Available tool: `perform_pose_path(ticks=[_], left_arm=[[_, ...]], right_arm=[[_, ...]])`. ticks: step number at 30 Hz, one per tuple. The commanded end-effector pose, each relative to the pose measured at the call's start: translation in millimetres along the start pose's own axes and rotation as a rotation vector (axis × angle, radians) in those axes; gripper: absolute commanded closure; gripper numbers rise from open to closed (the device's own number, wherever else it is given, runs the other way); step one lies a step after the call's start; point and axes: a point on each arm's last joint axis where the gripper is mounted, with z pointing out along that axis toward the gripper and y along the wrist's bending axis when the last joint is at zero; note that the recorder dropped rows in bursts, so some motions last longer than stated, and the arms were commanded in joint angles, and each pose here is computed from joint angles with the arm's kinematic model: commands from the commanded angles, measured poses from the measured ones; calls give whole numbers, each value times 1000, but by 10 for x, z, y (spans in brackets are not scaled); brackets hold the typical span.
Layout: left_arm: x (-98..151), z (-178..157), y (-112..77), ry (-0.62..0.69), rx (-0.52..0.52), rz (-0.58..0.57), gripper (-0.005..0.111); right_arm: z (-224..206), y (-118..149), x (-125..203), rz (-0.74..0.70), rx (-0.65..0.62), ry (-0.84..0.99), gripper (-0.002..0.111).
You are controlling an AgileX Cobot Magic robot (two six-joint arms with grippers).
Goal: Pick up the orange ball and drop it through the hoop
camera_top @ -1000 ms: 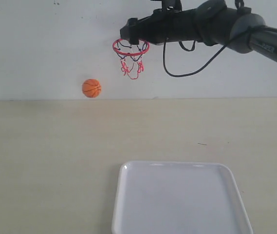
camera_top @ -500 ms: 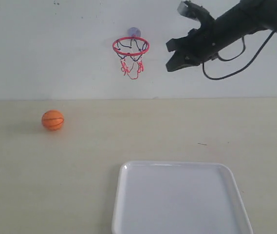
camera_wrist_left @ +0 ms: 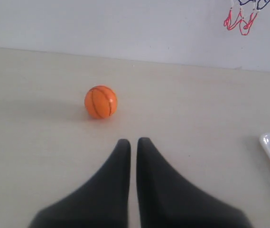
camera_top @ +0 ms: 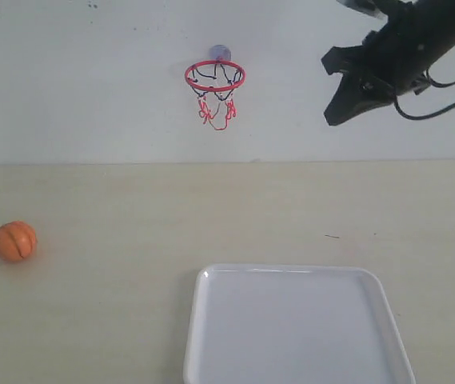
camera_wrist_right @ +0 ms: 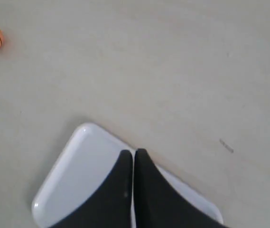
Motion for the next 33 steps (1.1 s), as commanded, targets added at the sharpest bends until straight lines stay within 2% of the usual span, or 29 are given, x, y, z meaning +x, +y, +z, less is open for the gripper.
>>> perform_pose_path(ticks=[1,10,19,33], left_arm=[[6,0,3,-4,-4,-6,103],[6,0,3,-4,-4,-6,103],[6,0,3,-4,-4,-6,103],[6,0,3,-4,-4,-6,103]], right_arm=[[-147,175,336,59,4,0,108],[-480,719,1250,133,-46,-56,108],[-682,1122,1953,183,-234,45,108],[-766,1205,2048,181,-250,15,108]])
